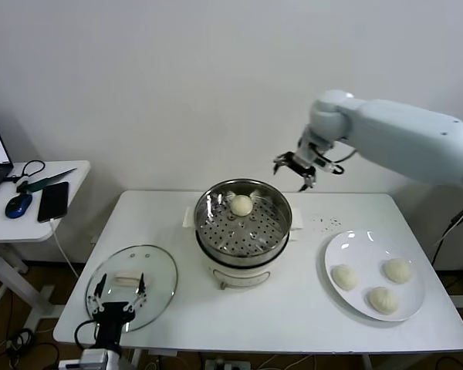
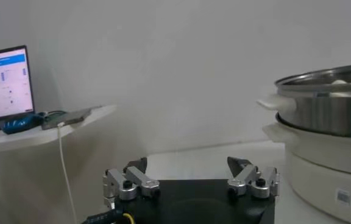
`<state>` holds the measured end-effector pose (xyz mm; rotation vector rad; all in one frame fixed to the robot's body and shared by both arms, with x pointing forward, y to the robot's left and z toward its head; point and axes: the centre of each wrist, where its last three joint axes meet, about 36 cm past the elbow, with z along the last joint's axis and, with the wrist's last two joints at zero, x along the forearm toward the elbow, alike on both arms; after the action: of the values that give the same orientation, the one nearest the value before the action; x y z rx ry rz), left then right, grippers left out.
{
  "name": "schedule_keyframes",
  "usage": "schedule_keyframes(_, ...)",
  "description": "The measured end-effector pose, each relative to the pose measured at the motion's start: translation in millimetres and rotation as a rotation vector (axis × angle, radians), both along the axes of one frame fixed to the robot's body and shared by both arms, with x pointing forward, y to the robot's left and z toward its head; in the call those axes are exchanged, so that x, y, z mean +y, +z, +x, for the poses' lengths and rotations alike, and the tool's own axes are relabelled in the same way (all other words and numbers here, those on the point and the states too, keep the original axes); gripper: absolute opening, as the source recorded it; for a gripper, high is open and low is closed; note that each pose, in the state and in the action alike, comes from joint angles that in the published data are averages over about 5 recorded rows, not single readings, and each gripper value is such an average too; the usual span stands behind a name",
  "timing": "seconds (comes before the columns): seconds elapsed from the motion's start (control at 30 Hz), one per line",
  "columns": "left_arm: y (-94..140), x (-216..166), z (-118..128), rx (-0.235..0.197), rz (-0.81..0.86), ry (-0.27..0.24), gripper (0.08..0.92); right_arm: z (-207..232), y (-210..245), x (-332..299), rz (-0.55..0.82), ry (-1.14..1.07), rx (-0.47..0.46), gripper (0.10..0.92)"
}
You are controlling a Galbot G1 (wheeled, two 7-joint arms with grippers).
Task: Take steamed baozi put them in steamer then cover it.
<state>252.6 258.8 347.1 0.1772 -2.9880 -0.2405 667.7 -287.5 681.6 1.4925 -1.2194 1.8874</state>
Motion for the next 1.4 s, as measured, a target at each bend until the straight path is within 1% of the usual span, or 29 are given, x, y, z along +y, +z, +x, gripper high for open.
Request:
schedule_keyframes(0.17, 5.1, -0.3, 1.2, -0.006, -0.004, -0.007, 0.823, -24.8, -42.9, -62.2, 0.067, -0.245, 0.088, 0.823)
schedule_keyframes(0.3, 5.3, -0.6, 1.2, -0.004, -0.006, -0.008, 0.823, -42.6, -86.0, -94.5, 0.096, -0.379, 0.164, 0.823)
schedule_keyframes(0.5, 4.9, 0.2, -1.4, 0.002, -0.004, -0.006, 0.823, -63.5, -144.8, -119.1, 0.116, -0.498, 0.255, 0.823)
schedule_keyframes(0.7, 3.8, 2.5, -5.0, 0.011, 0.001, -0.002, 0.823, -74.4, -186.2, -130.3, 0.115, -0.561, 0.320, 0.823)
schedule_keyframes(0.93, 0.9, 3.4, -7.5, 0.021, 0.005, 0.001, 0.823, -75.0, -211.6, -132.7, 0.125, -0.602, 0.369, 0.823)
schedule_keyframes(1.27, -2.7, 3.6, -9.1, 0.030, 0.011, 0.003, 0.823, -67.4, -229.6, -125.5, 0.131, -0.616, 0.416, 0.823)
schedule_keyframes(1.4, -4.0, 3.3, -9.2, 0.033, 0.014, 0.003, 0.823, -63.8, -232.1, -124.0, 0.134, -0.618, 0.421, 0.799)
